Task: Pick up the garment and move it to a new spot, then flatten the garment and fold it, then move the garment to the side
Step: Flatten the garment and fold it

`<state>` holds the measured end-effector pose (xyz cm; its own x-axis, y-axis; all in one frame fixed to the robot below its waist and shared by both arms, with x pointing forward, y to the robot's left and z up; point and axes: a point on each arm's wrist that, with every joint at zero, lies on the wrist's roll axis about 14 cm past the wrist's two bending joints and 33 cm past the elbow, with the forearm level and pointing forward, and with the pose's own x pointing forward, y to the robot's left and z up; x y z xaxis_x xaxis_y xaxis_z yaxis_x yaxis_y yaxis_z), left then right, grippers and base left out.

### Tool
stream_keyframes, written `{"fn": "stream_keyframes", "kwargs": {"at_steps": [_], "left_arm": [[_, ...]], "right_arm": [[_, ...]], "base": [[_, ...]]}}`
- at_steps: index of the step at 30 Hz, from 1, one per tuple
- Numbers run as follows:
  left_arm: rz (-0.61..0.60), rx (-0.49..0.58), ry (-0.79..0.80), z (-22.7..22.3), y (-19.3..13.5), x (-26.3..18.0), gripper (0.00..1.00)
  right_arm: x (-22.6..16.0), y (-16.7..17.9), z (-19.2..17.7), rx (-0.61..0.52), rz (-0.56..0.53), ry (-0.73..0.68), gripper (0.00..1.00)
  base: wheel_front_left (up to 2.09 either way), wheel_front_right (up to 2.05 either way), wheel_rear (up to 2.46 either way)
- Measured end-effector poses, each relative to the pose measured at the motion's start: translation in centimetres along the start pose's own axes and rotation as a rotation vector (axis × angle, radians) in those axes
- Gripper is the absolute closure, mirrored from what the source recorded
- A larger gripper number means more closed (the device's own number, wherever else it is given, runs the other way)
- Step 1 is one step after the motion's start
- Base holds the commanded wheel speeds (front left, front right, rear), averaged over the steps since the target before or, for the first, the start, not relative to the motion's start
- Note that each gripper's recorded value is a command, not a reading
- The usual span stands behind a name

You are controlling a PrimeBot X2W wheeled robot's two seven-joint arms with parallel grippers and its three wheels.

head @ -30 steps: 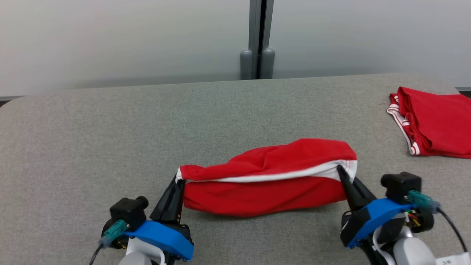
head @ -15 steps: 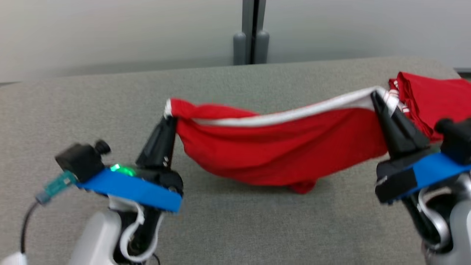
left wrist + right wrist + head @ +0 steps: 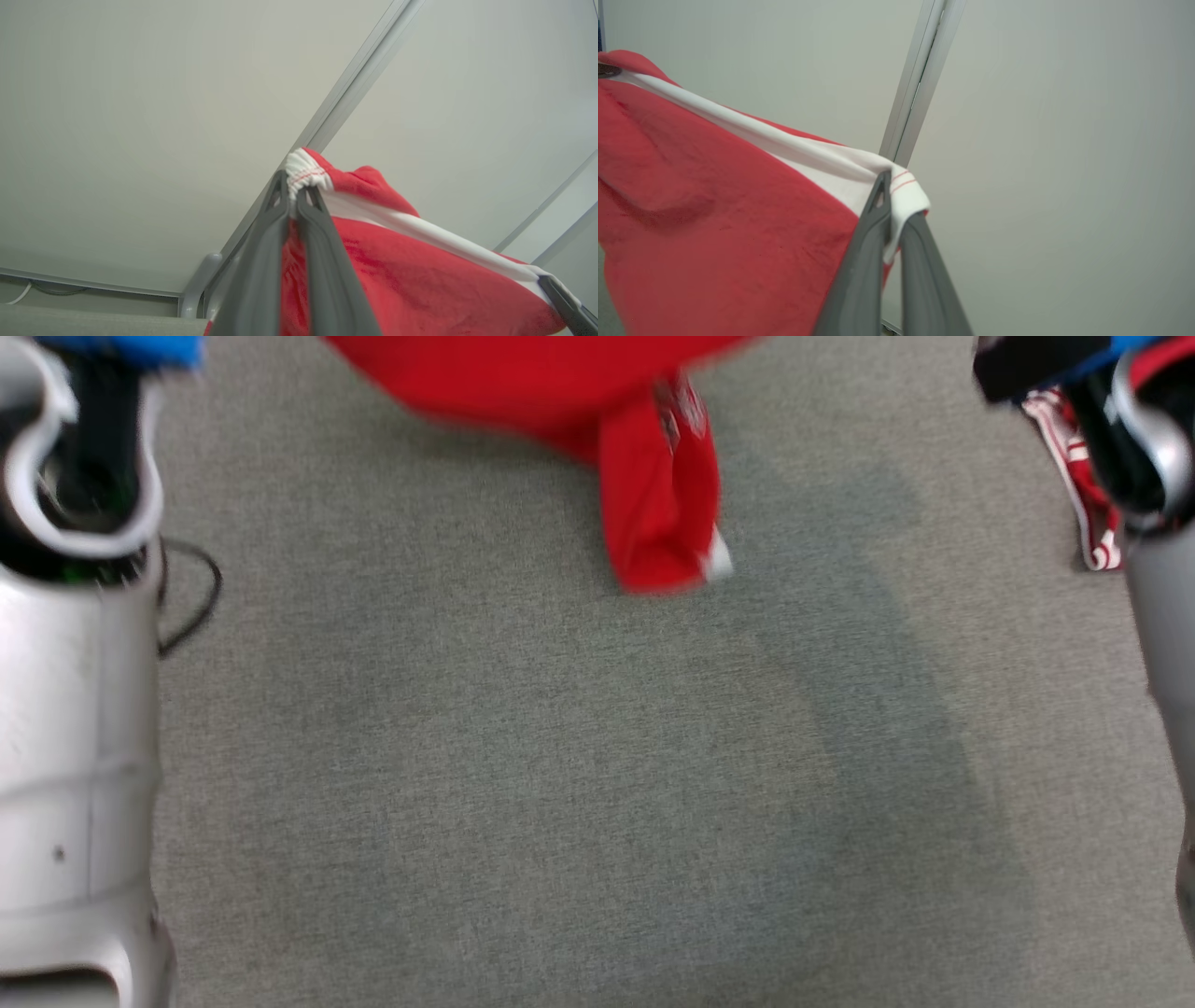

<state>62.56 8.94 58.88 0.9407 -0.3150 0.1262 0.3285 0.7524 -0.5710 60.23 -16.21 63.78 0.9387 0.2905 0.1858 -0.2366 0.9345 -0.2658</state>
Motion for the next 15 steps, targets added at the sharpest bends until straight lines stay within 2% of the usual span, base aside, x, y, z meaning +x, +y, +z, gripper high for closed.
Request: {"fn": "stream_keyframes", "kwargs": {"at_steps": [6, 9, 12, 15], "left_arm": [[-0.006, 0.033, -0.19, 5.1, 0.3, 3.1, 1.0], [-0.015, 0.005, -0.28, 7.0, -0.1, 3.3, 1.0], [0.003, -0.015, -0.266, 5.3, 1.2, 2.8, 1.0], [0.073, -0.049, -0.176, 0.6, 4.4, 0.9, 1.0]], "right_arm": [[4.1, -0.1, 3.4, -0.043, -0.001, -0.227, 1.0], [4.7, -0.5, 4.5, -0.05, -0.017, -0.271, 1.0], [4.7, 0.5, 2.2, -0.059, 0.008, -0.211, 1.0], [3.5, 2.8, -2.9, -0.03, 0.059, -0.085, 1.0]], "base": [[0.0, 0.0, 0.0], [0.0, 0.0, 0.0], [0.0, 0.0, 0.0], [0.0, 0.0, 0.0]]}}
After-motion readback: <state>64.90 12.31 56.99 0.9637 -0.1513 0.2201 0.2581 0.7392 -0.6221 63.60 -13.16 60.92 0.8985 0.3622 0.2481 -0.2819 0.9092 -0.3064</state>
